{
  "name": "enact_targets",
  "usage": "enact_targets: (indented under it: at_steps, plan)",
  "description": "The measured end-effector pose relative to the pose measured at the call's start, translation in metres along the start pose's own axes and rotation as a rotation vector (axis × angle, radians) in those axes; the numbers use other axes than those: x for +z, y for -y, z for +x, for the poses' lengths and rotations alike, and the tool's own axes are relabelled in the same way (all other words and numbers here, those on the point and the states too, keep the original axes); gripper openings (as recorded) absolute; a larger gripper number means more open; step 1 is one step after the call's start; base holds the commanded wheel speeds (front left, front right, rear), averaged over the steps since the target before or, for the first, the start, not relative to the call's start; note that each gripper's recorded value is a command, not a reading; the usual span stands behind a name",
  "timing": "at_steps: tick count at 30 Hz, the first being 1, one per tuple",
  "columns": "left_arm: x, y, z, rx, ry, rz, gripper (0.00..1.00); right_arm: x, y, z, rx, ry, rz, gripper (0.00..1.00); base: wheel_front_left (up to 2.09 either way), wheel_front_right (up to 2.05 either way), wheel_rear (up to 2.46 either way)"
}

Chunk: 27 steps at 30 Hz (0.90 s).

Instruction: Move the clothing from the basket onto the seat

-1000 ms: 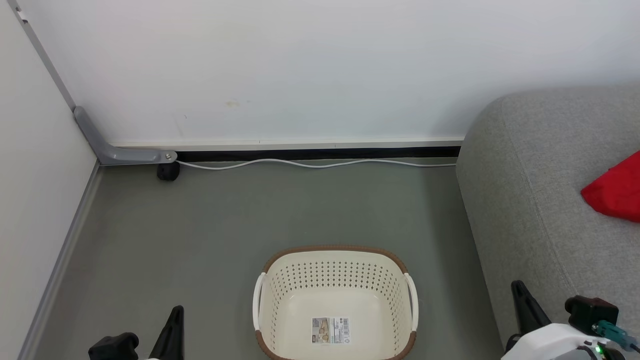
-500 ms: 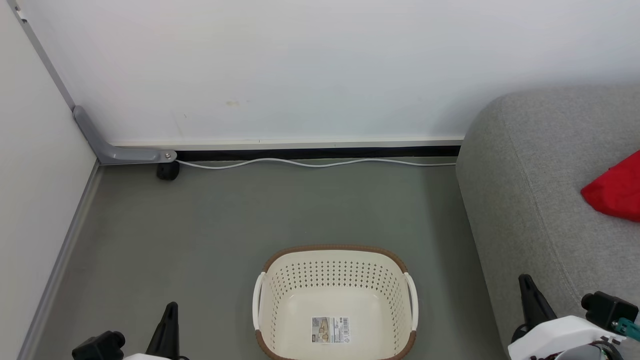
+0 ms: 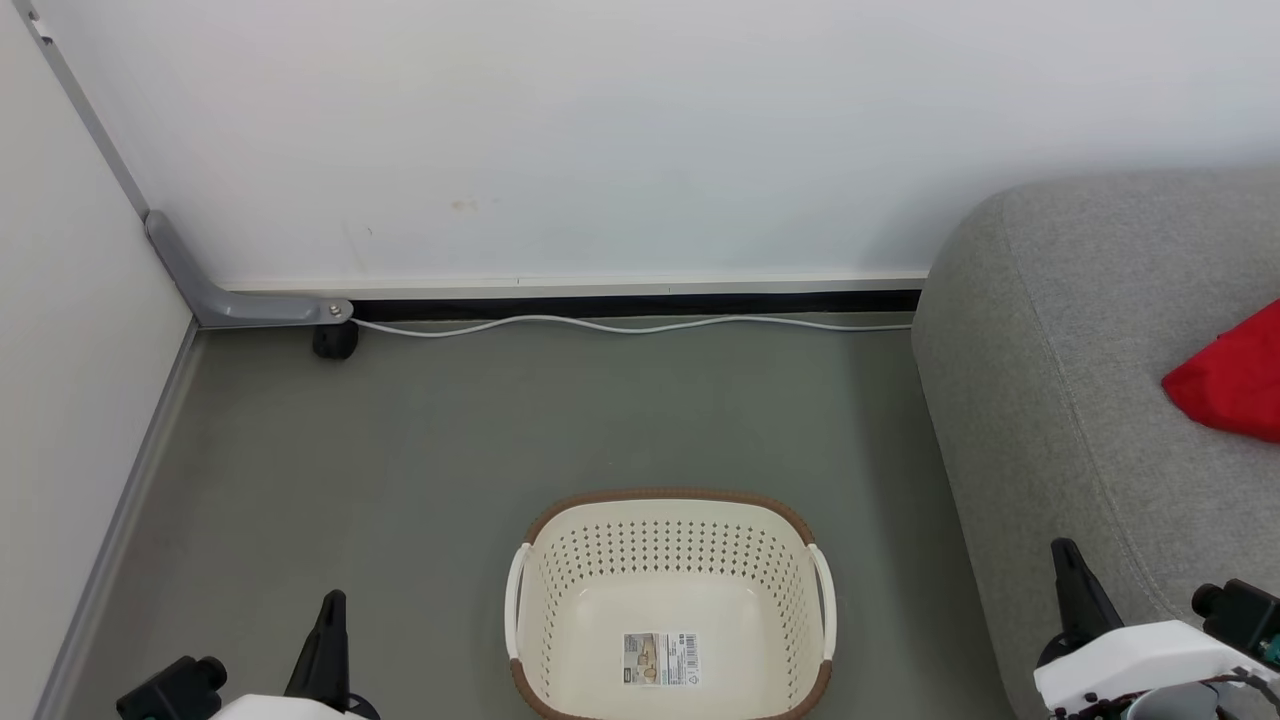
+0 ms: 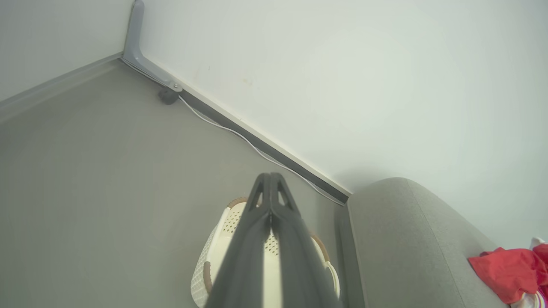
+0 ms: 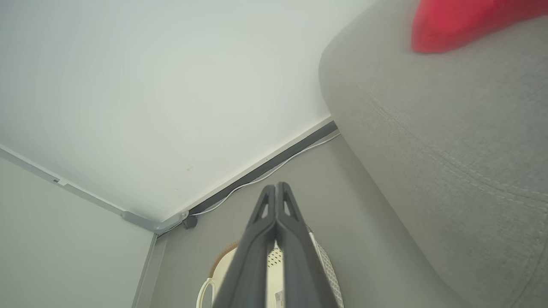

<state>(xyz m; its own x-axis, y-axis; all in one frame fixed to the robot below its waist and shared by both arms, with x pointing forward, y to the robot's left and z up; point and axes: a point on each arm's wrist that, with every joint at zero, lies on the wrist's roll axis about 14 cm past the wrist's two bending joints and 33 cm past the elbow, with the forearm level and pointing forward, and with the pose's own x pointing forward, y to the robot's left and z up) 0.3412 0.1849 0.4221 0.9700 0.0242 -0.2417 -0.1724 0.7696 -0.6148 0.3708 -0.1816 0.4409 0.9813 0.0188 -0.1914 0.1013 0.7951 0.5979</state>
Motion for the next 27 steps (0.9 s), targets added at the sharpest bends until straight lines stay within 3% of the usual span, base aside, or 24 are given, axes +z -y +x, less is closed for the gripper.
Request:
enact_targets:
  at_steps: [27]
  plan:
    - [0.013, 0.008, 0.007, -0.016, 0.009, -0.305, 0.0, 0.017, -0.002, 0.003, -0.004, 0.035, 0.318, 0.0, 0.0, 0.0, 0.0]
